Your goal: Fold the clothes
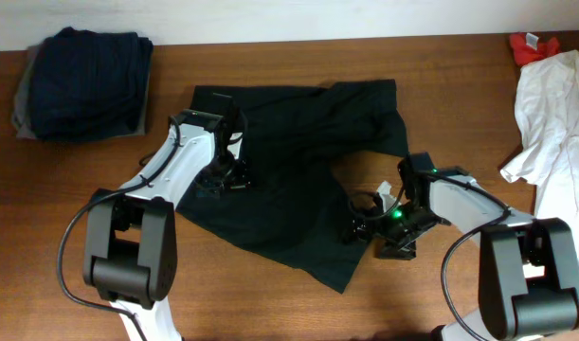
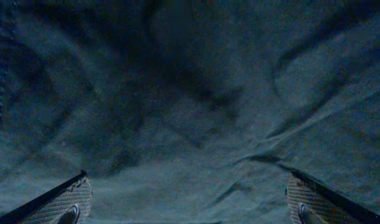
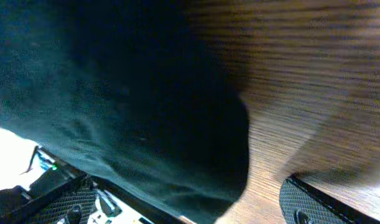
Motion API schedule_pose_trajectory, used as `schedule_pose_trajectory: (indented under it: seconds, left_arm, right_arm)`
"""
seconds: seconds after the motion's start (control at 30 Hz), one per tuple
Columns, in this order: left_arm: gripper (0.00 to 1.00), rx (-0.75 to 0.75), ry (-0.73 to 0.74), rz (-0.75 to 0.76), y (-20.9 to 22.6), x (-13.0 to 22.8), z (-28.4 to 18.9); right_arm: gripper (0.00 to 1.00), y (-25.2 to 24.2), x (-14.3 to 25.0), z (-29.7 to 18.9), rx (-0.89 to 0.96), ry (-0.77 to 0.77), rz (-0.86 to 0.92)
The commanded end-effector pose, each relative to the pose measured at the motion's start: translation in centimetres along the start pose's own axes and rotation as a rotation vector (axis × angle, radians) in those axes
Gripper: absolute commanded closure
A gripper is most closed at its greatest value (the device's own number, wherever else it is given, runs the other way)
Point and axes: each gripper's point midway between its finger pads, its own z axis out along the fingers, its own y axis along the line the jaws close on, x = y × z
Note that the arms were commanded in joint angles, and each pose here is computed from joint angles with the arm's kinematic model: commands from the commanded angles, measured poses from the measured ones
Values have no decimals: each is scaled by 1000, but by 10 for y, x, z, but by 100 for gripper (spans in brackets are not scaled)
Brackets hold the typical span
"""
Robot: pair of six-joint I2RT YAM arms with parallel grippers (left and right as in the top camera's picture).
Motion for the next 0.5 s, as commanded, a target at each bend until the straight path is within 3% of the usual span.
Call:
schedule_pose_trajectory:
  seconds: [0.0,0.07,0.2,0.33,0.37,0.4,0.47]
  left_arm:
    - [1,9,6,-11,-1,0,5]
    - [1,9,5,-11,-1,-1,5]
    - [1,9,5,-11,-1,0,5]
    - [1,6,4,-11,0,-1,5]
    - [1,6,3,-11,0,-1,5]
    - [1,6,3,-11,0,-1,5]
    - [1,-4,0,-11,2,-1,5]
  right_arm:
    - [2,8,-1,3,-65,-8,-23]
    - [4,10,-7,3,-72,-29,-21]
    - [41,10,-29,1,-60,-116,-54]
    - [55,0,-47,-3,14,-192,-86]
    - [63,-3,-51,-5,44,-208,-75]
    - [77,-6,-56,-8,68,-222,-68]
    - [79,-4,-64,-18,104,-243,-70]
